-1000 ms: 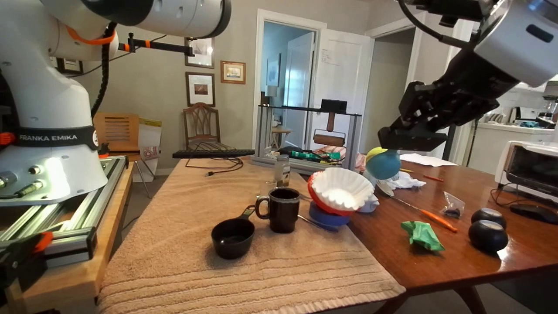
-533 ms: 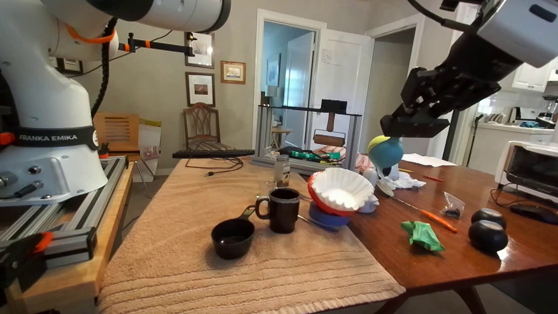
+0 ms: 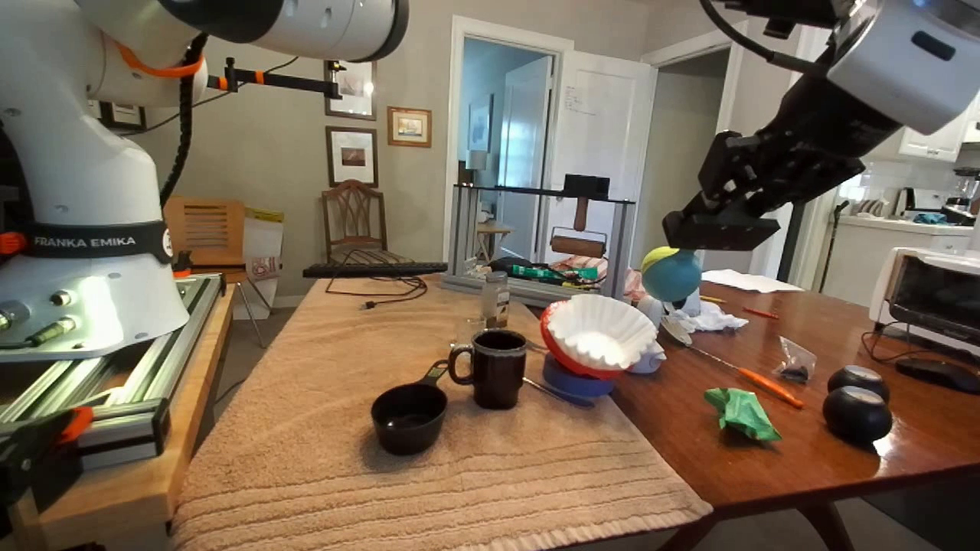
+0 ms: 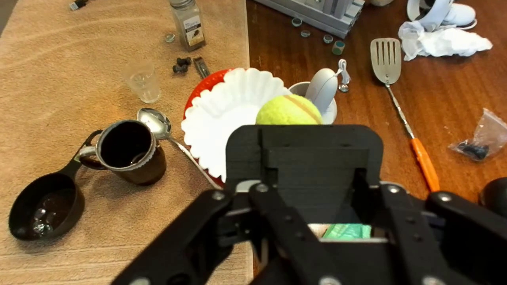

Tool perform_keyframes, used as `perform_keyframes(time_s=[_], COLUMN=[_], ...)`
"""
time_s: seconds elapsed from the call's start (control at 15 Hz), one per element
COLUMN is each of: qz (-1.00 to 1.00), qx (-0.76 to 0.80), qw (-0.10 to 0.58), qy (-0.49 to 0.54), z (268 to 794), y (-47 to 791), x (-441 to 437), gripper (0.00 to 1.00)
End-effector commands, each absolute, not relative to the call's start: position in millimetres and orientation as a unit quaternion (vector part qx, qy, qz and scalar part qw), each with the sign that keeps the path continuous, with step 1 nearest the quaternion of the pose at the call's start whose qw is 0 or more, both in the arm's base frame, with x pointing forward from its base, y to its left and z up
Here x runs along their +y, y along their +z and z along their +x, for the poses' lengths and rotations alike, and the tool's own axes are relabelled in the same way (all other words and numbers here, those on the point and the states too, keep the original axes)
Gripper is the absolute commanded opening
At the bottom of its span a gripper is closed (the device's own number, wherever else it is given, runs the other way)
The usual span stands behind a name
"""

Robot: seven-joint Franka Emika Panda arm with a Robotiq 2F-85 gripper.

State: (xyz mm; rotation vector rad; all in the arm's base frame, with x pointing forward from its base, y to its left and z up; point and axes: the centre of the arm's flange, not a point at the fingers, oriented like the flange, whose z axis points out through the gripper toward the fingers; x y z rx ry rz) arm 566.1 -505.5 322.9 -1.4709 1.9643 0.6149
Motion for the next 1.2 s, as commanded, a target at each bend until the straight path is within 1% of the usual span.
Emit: perform_keyframes(time_s=[0.0, 0.67, 1.0, 1.07, 1.13], qz=[-0.571, -0.636, -0.679, -0.685, -0.689], qx=[0.742, 0.716, 0.684, 0.677, 0.672], qw=[0.275, 0.217, 0.205, 0.205, 0.207], qy=[0.220, 0.189, 0.171, 0.173, 0.172], z=[566, 546, 545, 542, 542], y=[313, 321, 334, 356, 362], x=[-488, -472, -462, -449, -446], gripper=[0.22, 0.22, 0.22, 0.22, 0.22])
